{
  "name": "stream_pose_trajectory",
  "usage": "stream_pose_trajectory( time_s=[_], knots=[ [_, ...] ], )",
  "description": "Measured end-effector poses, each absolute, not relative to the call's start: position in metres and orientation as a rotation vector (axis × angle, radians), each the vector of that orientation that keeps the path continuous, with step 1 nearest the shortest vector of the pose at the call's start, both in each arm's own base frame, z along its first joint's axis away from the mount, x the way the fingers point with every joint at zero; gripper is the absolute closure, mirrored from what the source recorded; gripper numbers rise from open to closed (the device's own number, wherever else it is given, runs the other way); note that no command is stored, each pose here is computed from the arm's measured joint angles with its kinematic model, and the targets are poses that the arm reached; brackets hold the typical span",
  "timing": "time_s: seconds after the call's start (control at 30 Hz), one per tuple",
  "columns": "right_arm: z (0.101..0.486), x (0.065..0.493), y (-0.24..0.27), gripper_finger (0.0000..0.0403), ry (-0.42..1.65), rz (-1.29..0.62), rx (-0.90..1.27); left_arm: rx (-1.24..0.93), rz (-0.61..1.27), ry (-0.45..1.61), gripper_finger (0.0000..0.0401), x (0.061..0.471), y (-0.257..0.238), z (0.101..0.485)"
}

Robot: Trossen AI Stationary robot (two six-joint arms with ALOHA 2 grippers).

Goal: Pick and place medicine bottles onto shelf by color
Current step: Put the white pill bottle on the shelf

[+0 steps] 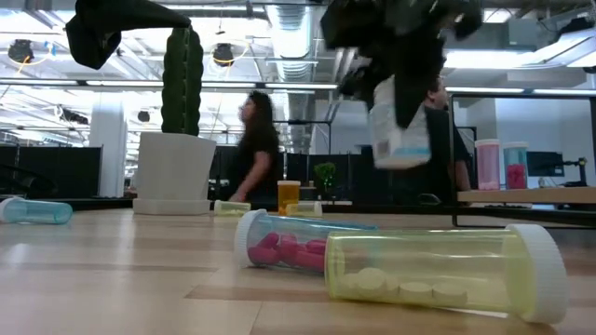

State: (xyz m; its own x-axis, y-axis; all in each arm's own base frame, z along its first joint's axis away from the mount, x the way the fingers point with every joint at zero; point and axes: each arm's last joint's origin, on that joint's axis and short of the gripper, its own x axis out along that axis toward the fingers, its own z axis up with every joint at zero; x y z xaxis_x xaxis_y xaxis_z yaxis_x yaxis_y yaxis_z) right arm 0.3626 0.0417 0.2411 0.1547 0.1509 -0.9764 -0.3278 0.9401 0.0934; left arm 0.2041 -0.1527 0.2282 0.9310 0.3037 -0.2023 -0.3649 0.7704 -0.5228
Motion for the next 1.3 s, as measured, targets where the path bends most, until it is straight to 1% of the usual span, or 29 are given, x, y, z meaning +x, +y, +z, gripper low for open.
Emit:
stream_pose_trajectory(
  time_s=[0.2, 0.4, 0.6, 0.8, 0.97, 1.3],
  knots=[
    [0.276, 0.325, 0.071, 0.0205, 1.307, 0.337, -0.108, -0.585, 0.374, 0.100, 0.0218, 0.204, -0.152, 0.228],
    [0.286, 0.275, 0.099, 0.0206, 1.286, 0.303, 0.007, -0.585, 0.380, 0.096, 0.0218, 0.204, -0.152, 0.229],
    [0.275, 0.234, 0.120, 0.0203, 1.340, 0.202, 0.119, -0.579, 0.406, 0.077, 0.0218, 0.204, -0.151, 0.229],
    [0.253, 0.209, 0.139, 0.0204, 1.380, 0.113, 0.117, -0.579, 0.425, 0.064, 0.0218, 0.205, -0.150, 0.229],
    [0.237, 0.197, 0.159, 0.0201, 1.365, 0.135, 0.111, -0.585, 0.437, 0.059, 0.0218, 0.207, -0.147, 0.230],
    [0.224, 0.176, 0.185, 0.0200, 1.342, 0.140, 0.188, -0.596, 0.455, 0.053, 0.0218, 0.211, -0.142, 0.230]
  ],
)
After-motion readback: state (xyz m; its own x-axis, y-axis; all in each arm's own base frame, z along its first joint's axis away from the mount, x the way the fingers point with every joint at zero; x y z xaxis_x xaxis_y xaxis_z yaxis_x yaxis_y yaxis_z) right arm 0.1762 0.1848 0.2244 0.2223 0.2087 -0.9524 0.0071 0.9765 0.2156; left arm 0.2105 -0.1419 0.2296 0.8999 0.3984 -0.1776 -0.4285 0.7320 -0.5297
